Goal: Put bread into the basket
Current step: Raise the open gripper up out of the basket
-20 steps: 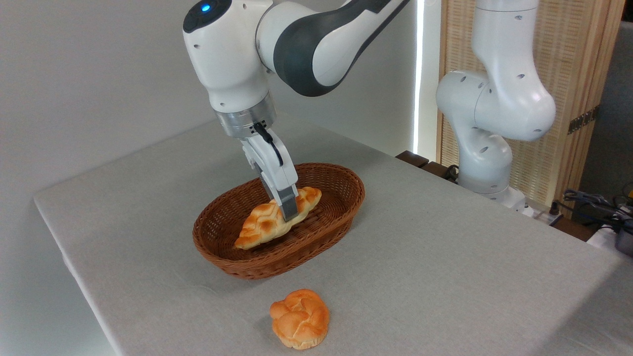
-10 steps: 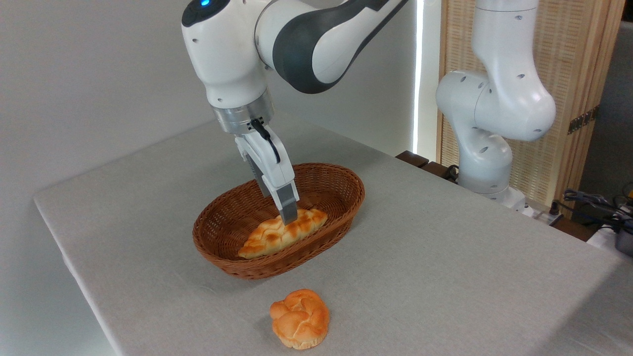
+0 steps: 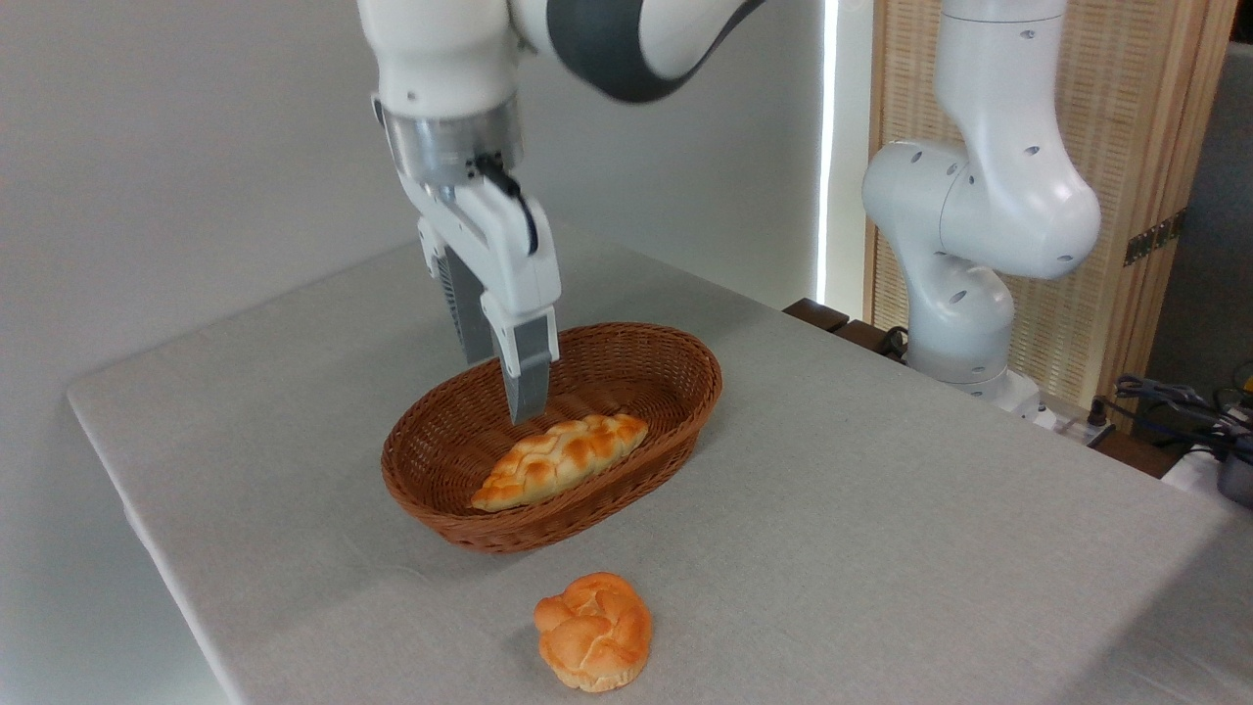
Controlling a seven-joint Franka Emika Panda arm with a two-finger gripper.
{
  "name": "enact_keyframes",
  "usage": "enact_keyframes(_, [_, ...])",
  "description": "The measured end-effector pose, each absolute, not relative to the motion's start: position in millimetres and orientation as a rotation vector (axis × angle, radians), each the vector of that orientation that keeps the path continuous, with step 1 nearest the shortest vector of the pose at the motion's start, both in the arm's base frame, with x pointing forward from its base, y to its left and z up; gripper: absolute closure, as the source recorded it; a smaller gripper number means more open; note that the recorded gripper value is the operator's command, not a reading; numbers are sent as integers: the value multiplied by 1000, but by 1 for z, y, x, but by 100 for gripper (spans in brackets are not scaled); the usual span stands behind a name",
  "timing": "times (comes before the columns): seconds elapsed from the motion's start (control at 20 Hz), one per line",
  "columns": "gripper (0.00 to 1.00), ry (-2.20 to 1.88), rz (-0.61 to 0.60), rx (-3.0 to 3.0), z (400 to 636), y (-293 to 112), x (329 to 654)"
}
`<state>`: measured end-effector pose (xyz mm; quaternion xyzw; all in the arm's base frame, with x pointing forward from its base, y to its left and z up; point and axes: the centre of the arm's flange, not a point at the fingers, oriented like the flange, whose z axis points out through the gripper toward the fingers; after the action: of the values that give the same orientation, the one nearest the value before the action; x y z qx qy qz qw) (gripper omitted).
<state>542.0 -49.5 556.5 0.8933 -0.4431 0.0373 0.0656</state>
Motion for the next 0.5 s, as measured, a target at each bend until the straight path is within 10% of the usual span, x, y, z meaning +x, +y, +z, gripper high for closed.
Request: enact_keyframes(0.5, [0,-1325,147,2749,632,-23,537])
